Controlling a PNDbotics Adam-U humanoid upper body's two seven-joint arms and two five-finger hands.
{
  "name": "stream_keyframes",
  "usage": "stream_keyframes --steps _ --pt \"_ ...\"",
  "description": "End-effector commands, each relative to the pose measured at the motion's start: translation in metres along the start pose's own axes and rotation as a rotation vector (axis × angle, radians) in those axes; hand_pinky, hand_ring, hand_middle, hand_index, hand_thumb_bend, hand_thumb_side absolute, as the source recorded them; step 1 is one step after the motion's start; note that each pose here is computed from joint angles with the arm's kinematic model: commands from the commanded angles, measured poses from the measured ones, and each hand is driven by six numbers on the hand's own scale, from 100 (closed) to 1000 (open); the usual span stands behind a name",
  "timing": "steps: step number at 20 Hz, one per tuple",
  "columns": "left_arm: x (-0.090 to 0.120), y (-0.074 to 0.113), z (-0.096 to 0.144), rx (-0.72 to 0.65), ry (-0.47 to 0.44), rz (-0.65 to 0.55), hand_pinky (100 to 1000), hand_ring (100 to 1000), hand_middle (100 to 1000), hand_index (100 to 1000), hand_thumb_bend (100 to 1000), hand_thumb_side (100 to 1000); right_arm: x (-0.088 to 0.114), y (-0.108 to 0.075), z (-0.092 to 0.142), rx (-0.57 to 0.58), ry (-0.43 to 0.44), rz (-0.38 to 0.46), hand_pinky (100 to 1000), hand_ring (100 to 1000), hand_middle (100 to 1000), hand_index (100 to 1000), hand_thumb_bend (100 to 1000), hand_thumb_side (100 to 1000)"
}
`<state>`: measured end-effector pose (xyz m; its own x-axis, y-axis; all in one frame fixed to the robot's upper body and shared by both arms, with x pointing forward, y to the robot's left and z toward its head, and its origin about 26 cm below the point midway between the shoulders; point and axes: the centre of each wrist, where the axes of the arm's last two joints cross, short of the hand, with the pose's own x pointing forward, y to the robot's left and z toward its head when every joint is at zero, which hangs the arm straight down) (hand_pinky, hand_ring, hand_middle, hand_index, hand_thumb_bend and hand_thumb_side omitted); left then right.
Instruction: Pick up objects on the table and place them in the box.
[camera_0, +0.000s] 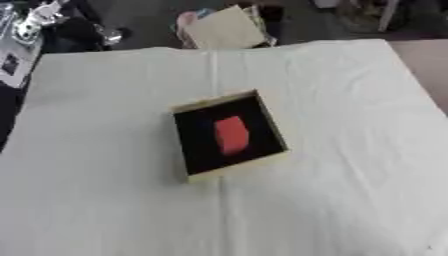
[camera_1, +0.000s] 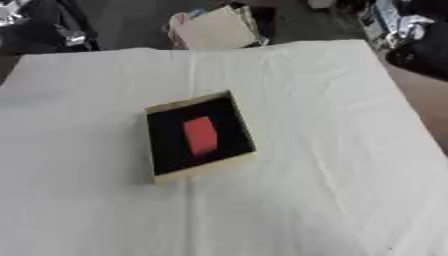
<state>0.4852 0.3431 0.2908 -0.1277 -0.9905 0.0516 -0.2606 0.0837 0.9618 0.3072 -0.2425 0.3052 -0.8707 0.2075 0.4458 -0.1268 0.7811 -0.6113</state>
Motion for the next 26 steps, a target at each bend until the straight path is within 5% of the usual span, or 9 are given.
stream_keyframes --steps 1,7,26 --pt "-0.034 -0.001 0.003 0.010 0.189 -0.013 823 798 793 867 569 540 0.007 -0.008 -0.001 -0.001 -0.006 0.032 575 631 739 970 100 423" --pt "-0.046 -0.035 0.008 -0.033 0.303 -0.023 823 805 801 868 561 522 0.007 -0.007 -0.002 -0.003 -0.003 0.025 574 629 739 970 100 422" --pt "-0.045 -0.038 0.009 -0.036 0.263 -0.041 825 806 803 870 548 530 0.005 -0.008 0.002 -0.012 0.011 0.023 575 635 739 971 100 429"
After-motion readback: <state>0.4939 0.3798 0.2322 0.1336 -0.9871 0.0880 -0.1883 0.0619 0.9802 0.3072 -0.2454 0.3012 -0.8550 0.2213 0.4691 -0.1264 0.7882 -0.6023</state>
